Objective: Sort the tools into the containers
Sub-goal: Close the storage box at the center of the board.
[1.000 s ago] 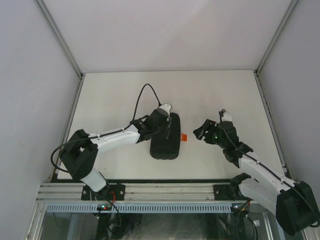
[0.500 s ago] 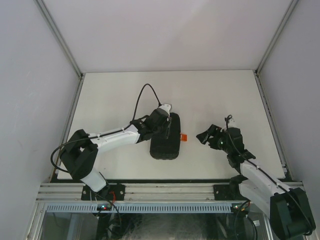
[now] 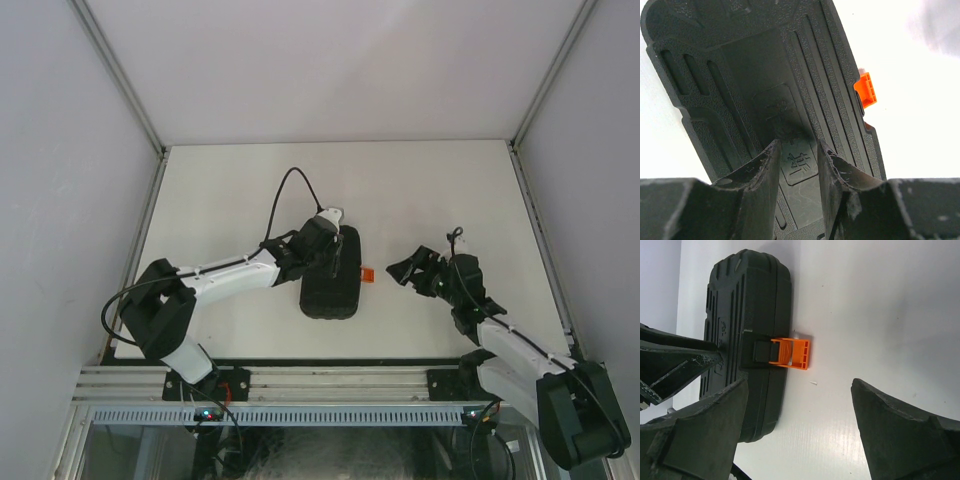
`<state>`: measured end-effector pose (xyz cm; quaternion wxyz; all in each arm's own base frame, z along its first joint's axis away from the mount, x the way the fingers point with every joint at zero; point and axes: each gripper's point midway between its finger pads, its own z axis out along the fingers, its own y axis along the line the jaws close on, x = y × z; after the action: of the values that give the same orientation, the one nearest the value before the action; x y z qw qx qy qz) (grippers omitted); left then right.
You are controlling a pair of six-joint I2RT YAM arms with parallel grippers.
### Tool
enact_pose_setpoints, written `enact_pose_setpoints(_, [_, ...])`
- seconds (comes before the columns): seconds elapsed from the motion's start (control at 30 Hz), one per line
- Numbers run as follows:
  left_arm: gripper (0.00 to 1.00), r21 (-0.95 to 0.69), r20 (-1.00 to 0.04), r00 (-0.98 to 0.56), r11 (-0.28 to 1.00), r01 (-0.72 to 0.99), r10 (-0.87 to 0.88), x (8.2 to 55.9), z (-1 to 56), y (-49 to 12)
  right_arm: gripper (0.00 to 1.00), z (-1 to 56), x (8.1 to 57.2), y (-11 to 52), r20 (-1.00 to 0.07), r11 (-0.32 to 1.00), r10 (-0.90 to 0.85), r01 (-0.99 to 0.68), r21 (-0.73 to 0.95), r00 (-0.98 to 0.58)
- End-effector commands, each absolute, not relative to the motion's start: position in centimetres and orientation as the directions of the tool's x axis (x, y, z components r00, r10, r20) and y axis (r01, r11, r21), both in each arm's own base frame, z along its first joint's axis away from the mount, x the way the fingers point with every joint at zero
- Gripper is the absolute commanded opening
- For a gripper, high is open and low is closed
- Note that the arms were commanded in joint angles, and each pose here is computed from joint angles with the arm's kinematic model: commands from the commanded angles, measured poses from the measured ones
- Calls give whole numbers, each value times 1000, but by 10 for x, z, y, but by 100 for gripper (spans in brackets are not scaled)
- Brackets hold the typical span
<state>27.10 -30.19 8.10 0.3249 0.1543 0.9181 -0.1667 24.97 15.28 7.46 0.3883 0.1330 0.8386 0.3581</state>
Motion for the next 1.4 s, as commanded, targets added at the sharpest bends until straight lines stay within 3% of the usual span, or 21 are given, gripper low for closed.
enact_pose_setpoints(0.0, [39, -162, -441, -848, 904, 395, 292, 223, 26, -272, 84, 88, 260, 156, -566, 686, 530, -75, 724, -631])
enact_pose_setpoints(0.53, [38, -170, -440, -848, 900, 402, 295, 222, 25, -273, 80, 77, 263, 190, -453, 595, 553, -49, 802, -700])
enact_pose_setpoints(1.1, [38, -185, -432, -852, 896, 404, 295, 219, 24, -275, 52, 38, 272, 214, -274, 528, 549, 73, 846, -790])
enact_pose_setpoints(1.37, [37, -192, -426, -854, 893, 408, 299, 218, 23, -277, 49, 31, 277, 216, -274, 526, 533, 60, 848, -800])
